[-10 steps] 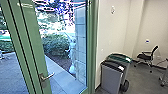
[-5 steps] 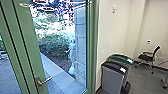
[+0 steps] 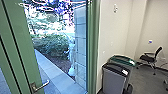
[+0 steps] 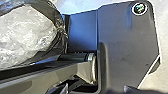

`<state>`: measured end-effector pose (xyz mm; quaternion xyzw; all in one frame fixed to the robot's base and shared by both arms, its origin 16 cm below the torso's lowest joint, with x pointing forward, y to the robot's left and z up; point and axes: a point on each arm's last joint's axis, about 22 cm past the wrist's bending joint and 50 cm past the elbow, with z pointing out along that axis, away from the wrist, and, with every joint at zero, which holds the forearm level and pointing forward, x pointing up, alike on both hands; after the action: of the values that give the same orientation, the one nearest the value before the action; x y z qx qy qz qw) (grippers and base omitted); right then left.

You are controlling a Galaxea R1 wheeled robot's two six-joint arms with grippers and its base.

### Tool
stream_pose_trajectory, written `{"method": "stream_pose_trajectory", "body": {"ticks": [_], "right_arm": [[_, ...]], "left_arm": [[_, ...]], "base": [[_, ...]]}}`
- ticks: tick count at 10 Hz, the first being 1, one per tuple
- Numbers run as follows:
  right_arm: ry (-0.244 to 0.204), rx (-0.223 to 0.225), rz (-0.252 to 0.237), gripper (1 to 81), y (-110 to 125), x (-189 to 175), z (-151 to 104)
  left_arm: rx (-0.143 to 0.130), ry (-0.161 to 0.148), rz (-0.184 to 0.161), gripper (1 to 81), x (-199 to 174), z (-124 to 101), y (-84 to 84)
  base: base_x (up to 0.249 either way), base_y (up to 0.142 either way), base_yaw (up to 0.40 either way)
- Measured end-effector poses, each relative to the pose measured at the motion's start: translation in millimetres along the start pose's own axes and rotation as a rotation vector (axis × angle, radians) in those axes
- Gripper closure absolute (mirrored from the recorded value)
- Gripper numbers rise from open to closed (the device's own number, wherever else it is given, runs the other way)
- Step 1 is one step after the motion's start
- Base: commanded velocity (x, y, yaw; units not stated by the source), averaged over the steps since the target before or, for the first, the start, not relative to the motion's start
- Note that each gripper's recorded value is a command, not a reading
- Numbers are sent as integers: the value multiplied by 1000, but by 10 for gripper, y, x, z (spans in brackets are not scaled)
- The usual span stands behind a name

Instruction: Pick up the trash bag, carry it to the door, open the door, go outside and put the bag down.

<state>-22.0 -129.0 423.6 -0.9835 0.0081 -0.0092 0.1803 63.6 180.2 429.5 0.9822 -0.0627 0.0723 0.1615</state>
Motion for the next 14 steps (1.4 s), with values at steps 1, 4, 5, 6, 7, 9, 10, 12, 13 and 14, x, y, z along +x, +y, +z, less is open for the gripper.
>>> {"method": "stream_pose_trajectory", "body": {"ticks": [1,4,5,6,7,9,10,12,13,14], "right_arm": [[0,0,0,10,0,-4,0],[0,0,-4,10,0,1,0],[0,0,-3,10,0,1,0],[0,0,-3,10,0,-3,0],[0,0,-4,10,0,1,0],[1,-1,-12,10,1,3,0],[1,-1,-10,10,2,1,0],[3,-1,-8,10,6,3,-1],[3,-1,-8,10,3,4,0],[3,-1,-8,10,3,4,0]], "left_arm": [[0,0,0,811,0,0,0],[0,0,0,811,5,1,3],[0,0,0,811,0,0,0],[0,0,0,811,0,1,3],[0,1,0,811,4,1,3],[0,3,0,811,25,2,0],[0,5,0,811,25,3,6],[-6,-3,-1,811,-27,11,49],[-6,-3,0,811,-13,12,49],[-6,-2,2,811,-6,11,44]], "base": [[129,0,0],[106,0,0],[91,0,0],[78,0,0],[0,0,0],[0,0,0],[0,0,0],[0,0,0],[0,0,0],[0,0,0]]}}
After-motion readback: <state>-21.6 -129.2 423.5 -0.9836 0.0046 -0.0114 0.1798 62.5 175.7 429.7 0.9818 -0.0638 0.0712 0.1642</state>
